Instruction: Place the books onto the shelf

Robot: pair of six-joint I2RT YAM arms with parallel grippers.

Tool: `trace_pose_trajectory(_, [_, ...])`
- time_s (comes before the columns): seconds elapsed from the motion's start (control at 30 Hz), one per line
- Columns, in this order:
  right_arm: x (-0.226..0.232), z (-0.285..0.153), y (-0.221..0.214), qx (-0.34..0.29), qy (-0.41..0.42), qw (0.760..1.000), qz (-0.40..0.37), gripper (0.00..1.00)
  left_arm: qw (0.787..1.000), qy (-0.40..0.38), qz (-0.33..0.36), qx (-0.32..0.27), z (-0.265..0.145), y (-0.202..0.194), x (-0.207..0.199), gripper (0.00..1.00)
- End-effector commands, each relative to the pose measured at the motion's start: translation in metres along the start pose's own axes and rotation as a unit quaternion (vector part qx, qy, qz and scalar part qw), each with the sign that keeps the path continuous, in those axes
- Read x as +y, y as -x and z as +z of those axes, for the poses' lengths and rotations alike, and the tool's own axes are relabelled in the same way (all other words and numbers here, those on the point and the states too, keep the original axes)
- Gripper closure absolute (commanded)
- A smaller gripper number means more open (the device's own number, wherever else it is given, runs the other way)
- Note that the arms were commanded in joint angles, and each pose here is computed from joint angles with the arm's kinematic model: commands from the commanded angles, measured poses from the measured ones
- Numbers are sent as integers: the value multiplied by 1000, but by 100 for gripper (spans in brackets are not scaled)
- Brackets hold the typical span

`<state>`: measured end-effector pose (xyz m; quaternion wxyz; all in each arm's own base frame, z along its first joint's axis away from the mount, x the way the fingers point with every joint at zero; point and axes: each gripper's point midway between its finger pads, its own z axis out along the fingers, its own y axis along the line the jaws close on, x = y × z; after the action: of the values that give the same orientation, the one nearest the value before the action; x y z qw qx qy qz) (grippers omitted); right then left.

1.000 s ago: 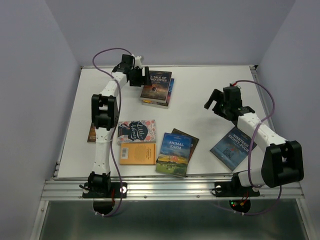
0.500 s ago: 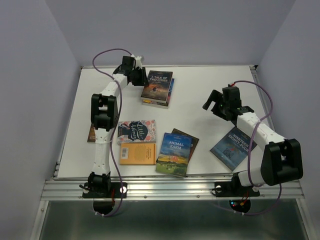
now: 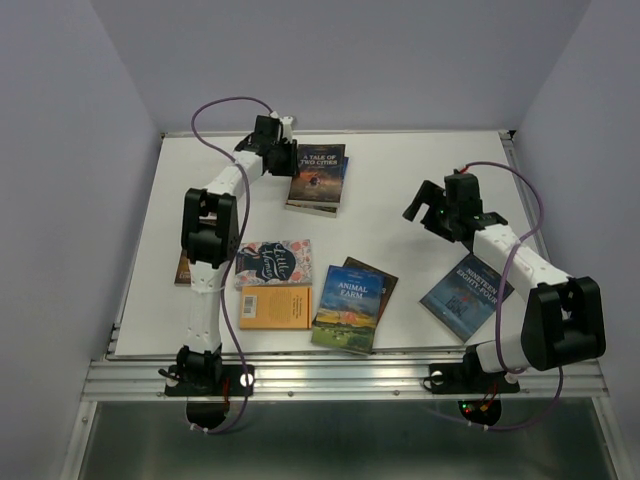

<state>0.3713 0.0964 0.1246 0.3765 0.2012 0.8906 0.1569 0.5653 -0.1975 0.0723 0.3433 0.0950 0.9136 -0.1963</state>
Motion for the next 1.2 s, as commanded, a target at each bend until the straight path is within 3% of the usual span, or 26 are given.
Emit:
trace_pose_trajectory(0.0, [7, -6, 2, -6, 14, 1000, -1, 0, 999, 30, 14, -6, -30, 11, -9, 64])
trace_pose_trajectory(0.1, [13, -12, -5, 9, 38, 999, -9, 0, 999, 47, 10, -10, -40, 19, -4, 43])
trace_pose_trajectory(0.13, [15, -14, -11, 18, 51, 998, -15, 0, 999, 49, 7, -15, -46, 24, -3, 28])
trace_pose_trajectory(0.23, [21, -22, -19, 32, 78, 996, -28, 0, 998, 45, -4, -40, -70, 42, -11, 9])
trace_pose_trajectory(0.33, [26, -32, -43, 70, 110, 991, -35, 0, 997, 21, -18, -73, -102, 53, -30, 1])
trace_pose_trajectory(0.47, [31, -42, -89, 125, 134, 982, -51, 0, 994, -8, -67, -88, -138, 34, -57, 1])
trace_pose_trajectory(0.57, [38, -49, -127, 173, 153, 970, -71, 0, 991, -47, -79, -96, -156, -2, -89, 1])
trace_pose_trajectory(0.73, [44, -50, -162, 220, 177, 955, -92, 0, 993, -73, -92, -32, -168, -98, -132, 1])
trace_pose_trajectory(0.87, [50, -47, -183, 246, 189, 944, -109, 0, 986, -141, -85, 33, -173, -174, -164, 1])
trace_pose_trajectory(1.17, [40, -44, -210, 282, 177, 939, -88, 3, 965, -220, -76, 123, -180, -246, -194, 1])
